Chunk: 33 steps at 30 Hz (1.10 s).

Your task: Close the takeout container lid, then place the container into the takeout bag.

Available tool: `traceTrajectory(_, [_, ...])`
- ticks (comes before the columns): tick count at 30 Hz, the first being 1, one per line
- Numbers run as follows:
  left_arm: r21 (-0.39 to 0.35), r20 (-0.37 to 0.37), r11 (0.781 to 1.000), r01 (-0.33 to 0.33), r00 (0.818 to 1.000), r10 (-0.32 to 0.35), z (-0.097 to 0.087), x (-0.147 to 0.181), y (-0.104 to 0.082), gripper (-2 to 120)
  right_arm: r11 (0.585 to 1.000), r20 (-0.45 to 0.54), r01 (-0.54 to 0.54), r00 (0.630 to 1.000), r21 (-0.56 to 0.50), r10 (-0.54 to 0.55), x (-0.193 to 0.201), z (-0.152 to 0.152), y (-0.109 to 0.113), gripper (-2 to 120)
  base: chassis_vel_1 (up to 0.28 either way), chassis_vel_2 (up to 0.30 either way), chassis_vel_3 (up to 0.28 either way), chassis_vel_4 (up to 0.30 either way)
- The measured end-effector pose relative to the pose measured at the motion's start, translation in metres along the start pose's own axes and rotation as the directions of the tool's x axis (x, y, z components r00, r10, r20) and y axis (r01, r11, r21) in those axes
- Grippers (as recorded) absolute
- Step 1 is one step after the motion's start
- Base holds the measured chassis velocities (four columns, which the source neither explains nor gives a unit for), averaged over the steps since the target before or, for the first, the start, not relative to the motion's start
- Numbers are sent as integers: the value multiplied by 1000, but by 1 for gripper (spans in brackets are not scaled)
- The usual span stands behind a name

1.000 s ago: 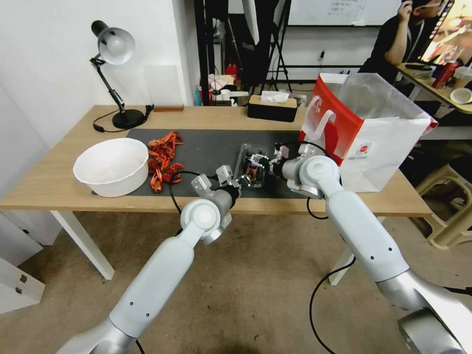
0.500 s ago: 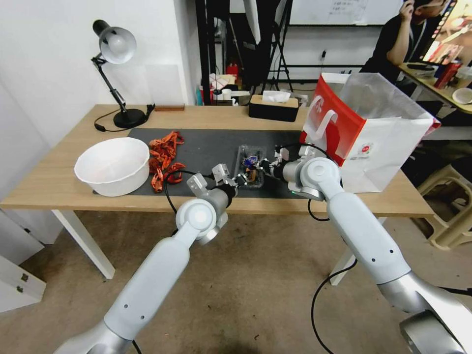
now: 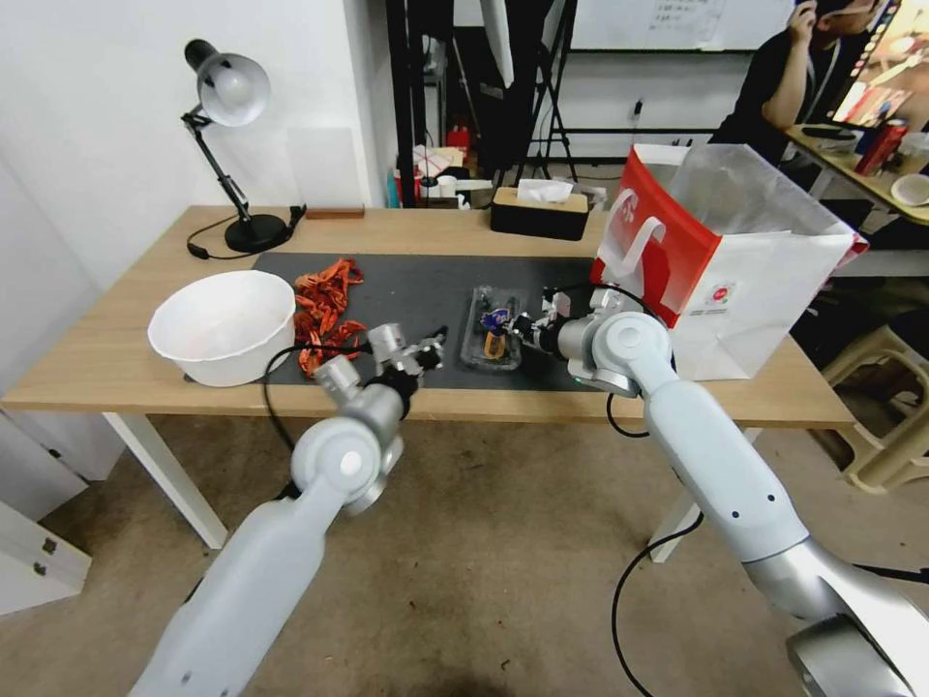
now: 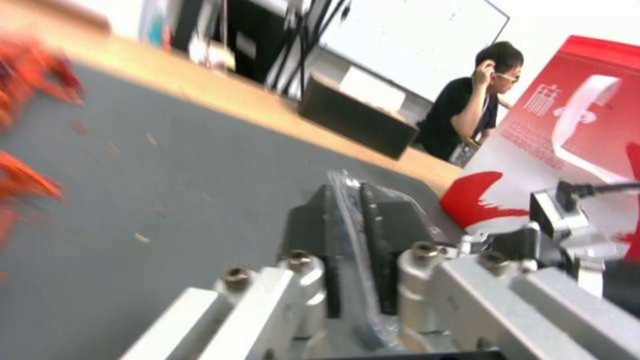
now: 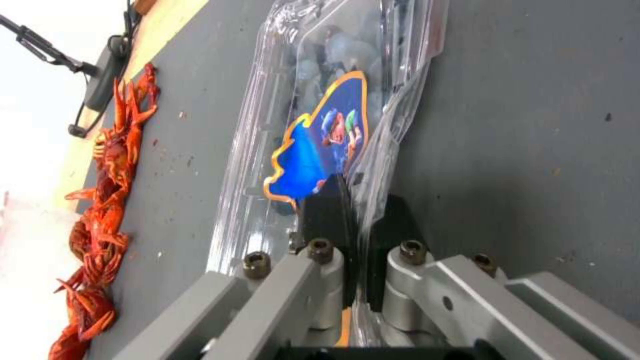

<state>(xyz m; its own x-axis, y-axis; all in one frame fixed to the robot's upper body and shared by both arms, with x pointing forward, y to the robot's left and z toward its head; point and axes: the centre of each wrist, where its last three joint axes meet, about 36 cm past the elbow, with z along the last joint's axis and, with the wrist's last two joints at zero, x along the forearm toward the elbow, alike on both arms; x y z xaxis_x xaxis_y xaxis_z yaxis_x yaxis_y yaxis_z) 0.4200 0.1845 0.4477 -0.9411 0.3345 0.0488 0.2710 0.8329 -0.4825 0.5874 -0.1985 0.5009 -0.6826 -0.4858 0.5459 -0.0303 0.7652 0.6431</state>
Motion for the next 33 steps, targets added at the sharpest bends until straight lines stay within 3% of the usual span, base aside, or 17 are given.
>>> traceTrajectory(1, [0,0,1000,0,1000,0,0,0,0,11,1000,0,0,1000,0,0,0,0,0,0,0,0,0,0])
traceTrajectory(4, [-137,55,990,19,998,-12,13,26,8,24,1000,-1,1,1000,-3,-1,0,1,-1,0,0,0,0,0])
traceTrajectory(5, [-137,55,990,19,998,-12,13,26,8,24,1000,-1,1,1000,-3,-1,0,1,-1,0,0,0,0,0])
traceTrajectory(8, [-299,118,950,85,992,-52,29,47,18,40,1000,2,-1,1000,-7,1,5,1,-3,0,0,0,0,0])
traceTrajectory(9, [-299,118,950,85,992,-52,29,47,18,40,1000,2,-1,1000,-7,1,5,1,-3,0,0,0,0,0])
traceTrajectory(13, [-422,135,896,138,987,-89,41,57,27,57,999,35,-26,999,-31,27,31,0,-21,0,0,0,0,0])
traceTrajectory(17, [-444,112,881,162,986,-125,50,71,36,68,999,43,-31,999,-39,33,37,0,-26,0,0,0,0,0])
traceTrajectory(19, [-453,117,871,189,981,-152,59,85,48,79,999,46,-28,998,-46,30,40,0,-27,0,0,0,0,0])
traceTrajectory(22, [-453,124,867,206,978,-168,63,90,51,86,999,46,-25,999,-49,27,41,0,-28,0,0,0,0,0])
traceTrajectory(24, [-449,126,864,230,973,-193,67,98,51,97,999,47,-18,999,-51,21,42,0,-28,0,0,0,0,0])
traceTrajectory(33, [-420,112,859,293,956,-271,84,112,45,100,998,50,-5,999,-55,8,44,-1,-28,0,0,0,0,0])
